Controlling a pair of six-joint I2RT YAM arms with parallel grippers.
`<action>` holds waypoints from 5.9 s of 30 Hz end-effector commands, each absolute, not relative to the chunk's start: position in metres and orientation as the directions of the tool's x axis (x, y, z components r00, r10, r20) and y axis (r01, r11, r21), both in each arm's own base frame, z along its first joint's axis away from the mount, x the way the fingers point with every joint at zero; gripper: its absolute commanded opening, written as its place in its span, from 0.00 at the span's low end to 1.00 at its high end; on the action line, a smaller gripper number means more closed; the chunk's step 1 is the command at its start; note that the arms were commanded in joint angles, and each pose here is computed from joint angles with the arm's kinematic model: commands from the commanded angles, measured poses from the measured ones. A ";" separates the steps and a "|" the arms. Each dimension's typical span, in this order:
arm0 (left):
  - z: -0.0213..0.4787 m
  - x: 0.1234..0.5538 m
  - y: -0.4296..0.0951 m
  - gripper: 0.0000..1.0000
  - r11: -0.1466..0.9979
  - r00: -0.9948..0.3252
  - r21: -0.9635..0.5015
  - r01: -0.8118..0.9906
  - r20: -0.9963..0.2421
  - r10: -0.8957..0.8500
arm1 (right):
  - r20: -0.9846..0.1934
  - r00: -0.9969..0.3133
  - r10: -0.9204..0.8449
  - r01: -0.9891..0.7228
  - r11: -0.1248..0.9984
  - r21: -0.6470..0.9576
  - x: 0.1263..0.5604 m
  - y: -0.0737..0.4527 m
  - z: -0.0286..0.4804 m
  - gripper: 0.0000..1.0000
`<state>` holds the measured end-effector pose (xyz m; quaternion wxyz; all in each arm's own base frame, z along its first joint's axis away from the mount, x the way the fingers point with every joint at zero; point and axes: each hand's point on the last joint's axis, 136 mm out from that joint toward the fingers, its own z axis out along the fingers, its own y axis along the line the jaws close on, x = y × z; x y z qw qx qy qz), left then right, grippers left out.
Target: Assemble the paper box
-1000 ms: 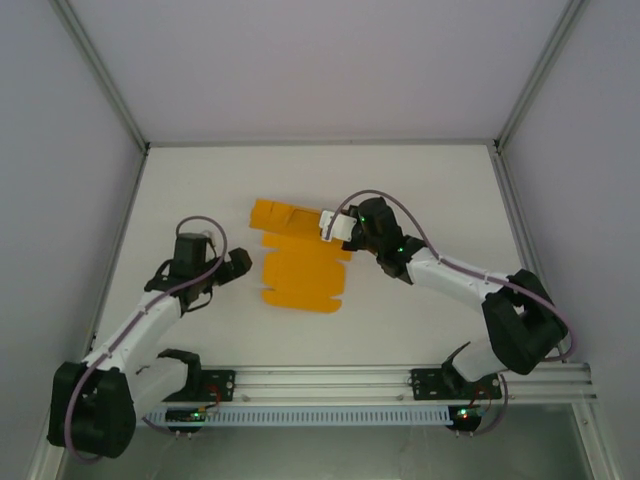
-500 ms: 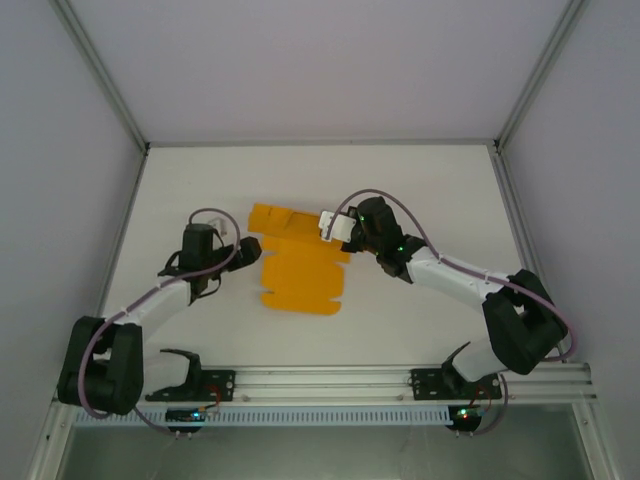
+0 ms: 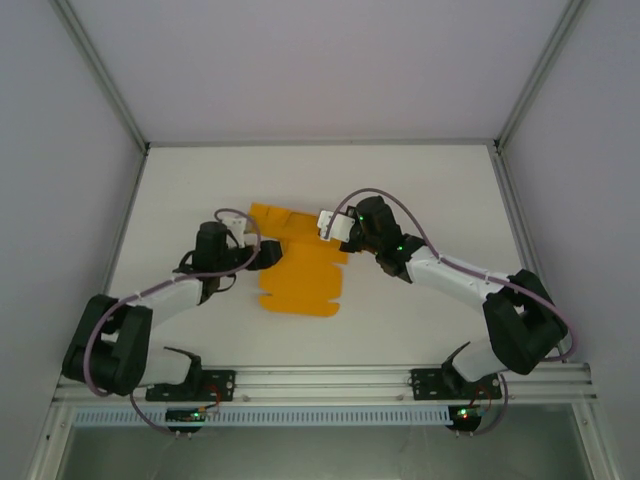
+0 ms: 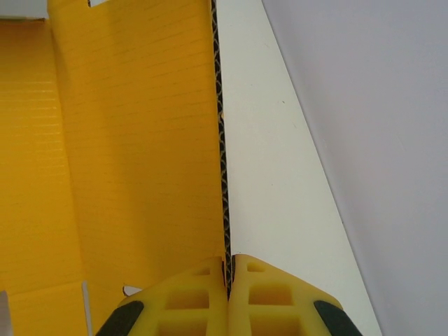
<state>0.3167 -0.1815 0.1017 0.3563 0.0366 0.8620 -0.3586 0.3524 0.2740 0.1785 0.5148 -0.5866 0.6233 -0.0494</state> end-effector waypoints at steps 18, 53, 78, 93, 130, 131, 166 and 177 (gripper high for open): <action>0.118 0.325 -0.213 0.07 0.600 -0.740 -0.710 0.369 -0.615 -0.272 | -0.682 0.236 -0.692 -0.704 0.362 -0.611 0.342 0.286 0.211 0.00; 0.160 0.379 -0.067 1.00 0.931 -0.654 -0.352 -0.099 -0.682 -0.327 | -0.044 0.375 -0.926 -0.204 -0.036 -0.978 0.381 0.301 0.152 0.02; 0.096 0.362 -0.170 0.69 0.802 -0.805 -0.533 0.268 -0.581 -0.117 | -0.089 0.313 -0.945 -0.253 0.007 -0.968 0.377 0.291 0.144 0.02; 0.083 0.337 -0.192 0.62 0.813 -0.622 -0.368 0.452 -0.783 -0.009 | -0.036 0.313 -0.949 -0.206 -0.031 -0.978 0.357 0.298 0.145 0.01; 0.068 0.387 -0.196 0.00 0.944 -0.472 -0.184 0.274 -0.881 -0.035 | -0.069 0.286 -0.956 -0.467 -0.076 -0.881 0.327 0.292 0.082 0.00; 0.064 0.388 -0.191 0.00 0.959 -0.476 -0.171 0.227 -0.878 -0.044 | -0.071 0.280 -0.957 -0.471 -0.072 -0.879 0.327 0.292 0.080 0.00; 0.054 0.387 -0.190 0.00 0.995 -0.489 -0.035 0.092 -0.872 0.015 | -0.279 0.134 -0.951 -0.531 0.169 -0.830 0.338 0.285 0.106 0.24; 0.091 0.371 -0.194 0.00 0.915 -0.563 -0.349 0.202 -0.806 -0.183 | -0.743 -0.179 -0.645 -0.610 0.665 -0.430 0.325 0.225 0.183 0.99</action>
